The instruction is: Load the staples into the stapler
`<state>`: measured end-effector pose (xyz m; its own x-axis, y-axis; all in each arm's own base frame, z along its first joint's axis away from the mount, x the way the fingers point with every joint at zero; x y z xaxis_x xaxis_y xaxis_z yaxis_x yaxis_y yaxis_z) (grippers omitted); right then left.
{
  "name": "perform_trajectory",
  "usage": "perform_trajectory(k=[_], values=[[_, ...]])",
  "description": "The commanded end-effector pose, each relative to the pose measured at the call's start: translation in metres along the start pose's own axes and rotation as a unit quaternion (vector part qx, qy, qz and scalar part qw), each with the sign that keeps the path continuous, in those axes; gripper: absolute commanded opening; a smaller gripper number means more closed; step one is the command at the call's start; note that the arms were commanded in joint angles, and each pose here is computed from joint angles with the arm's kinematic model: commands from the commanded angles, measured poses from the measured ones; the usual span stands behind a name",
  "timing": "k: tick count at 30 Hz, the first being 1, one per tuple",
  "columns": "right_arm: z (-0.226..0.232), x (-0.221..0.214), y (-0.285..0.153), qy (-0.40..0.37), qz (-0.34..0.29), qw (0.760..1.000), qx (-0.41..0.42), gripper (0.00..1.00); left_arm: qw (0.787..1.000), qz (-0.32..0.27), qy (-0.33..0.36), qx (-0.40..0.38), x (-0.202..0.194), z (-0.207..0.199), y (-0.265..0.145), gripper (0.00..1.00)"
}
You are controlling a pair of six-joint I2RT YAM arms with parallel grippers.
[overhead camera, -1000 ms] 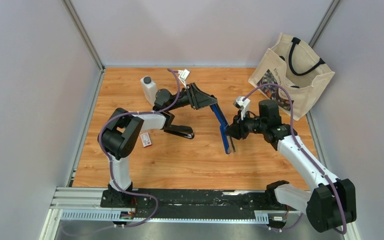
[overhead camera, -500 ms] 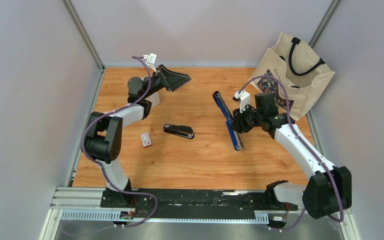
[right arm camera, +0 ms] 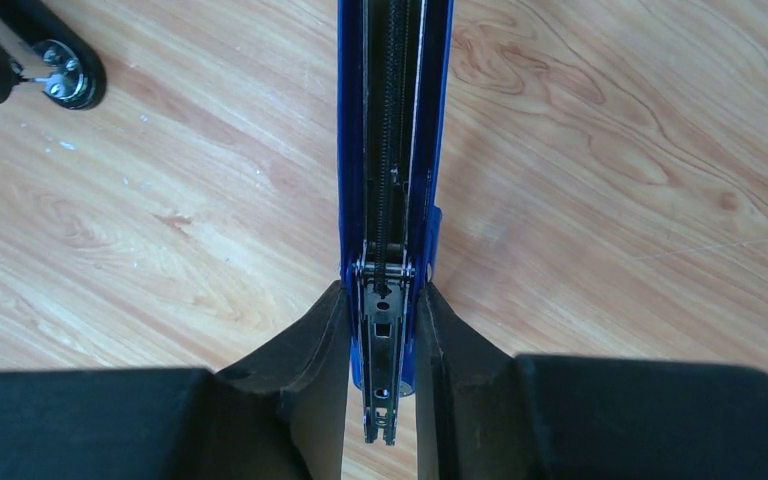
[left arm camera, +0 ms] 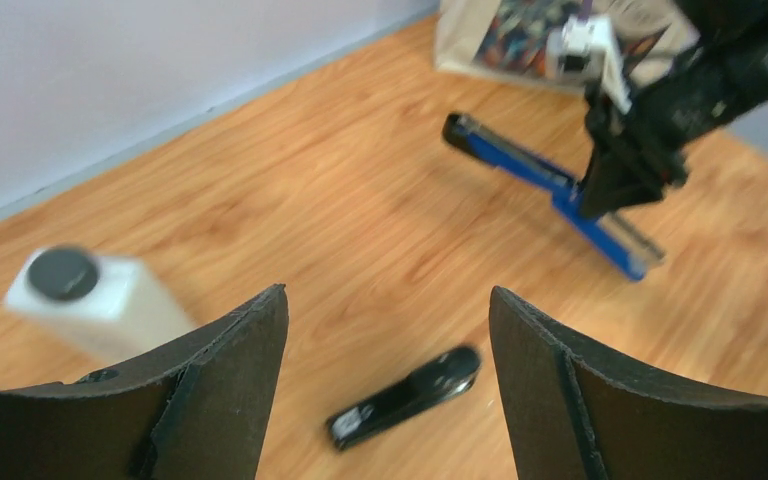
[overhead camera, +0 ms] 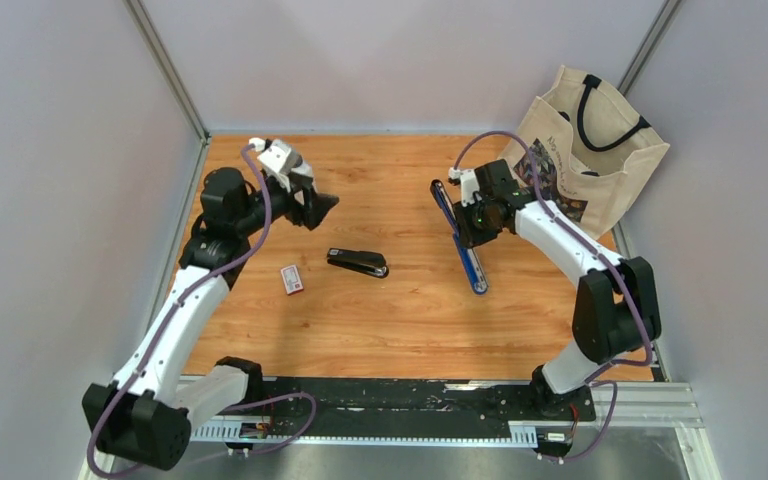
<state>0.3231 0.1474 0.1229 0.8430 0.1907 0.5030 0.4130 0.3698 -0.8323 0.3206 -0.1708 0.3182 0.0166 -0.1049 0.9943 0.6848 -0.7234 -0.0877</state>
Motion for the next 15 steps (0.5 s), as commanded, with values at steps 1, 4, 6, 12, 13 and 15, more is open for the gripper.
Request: perform_trajectory(k=[1, 4, 6, 12, 13, 15], values=[[0.007, 0.016, 0.006, 0.003, 0.015, 1.000, -0.023, 0.00, 0.983, 0.152, 0.092, 0.046, -0.075, 0.006, -0.047, 0.82], [0.015, 0.007, 0.018, -0.008, 0.049, 0.998, -0.026, 0.00, 0.980, 0.159, 0.109, 0.049, -0.080, 0.003, -0.057, 0.83], [0.019, 0.002, 0.025, -0.018, 0.065, 0.997, -0.034, 0.00, 0.980, 0.156, 0.114, 0.047, -0.080, 0.002, -0.058, 0.83], [0.014, -0.015, 0.043, -0.034, 0.108, 0.992, -0.058, 0.00, 0.983, 0.151, 0.103, 0.030, -0.079, -0.003, -0.054, 0.83], [0.011, -0.017, 0.045, -0.034, 0.111, 0.991, -0.064, 0.00, 0.983, 0.150, 0.102, 0.025, -0.080, -0.004, -0.053, 0.82], [0.007, -0.019, 0.049, -0.034, 0.116, 0.990, -0.073, 0.00, 0.984, 0.146, 0.102, 0.017, -0.080, -0.007, -0.051, 0.82]])
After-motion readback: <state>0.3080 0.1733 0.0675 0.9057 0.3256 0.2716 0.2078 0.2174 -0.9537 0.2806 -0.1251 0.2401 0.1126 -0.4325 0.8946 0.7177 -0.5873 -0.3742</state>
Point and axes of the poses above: each gripper's point midway between its finger pads, its own y axis out along the fingers, its own z axis along the line the jaws close on, x = y × z, the point moved 1 cm from there along -y, back along the fingers, and after that the axes turned 11 degrees about y, right-handed, at the moved point
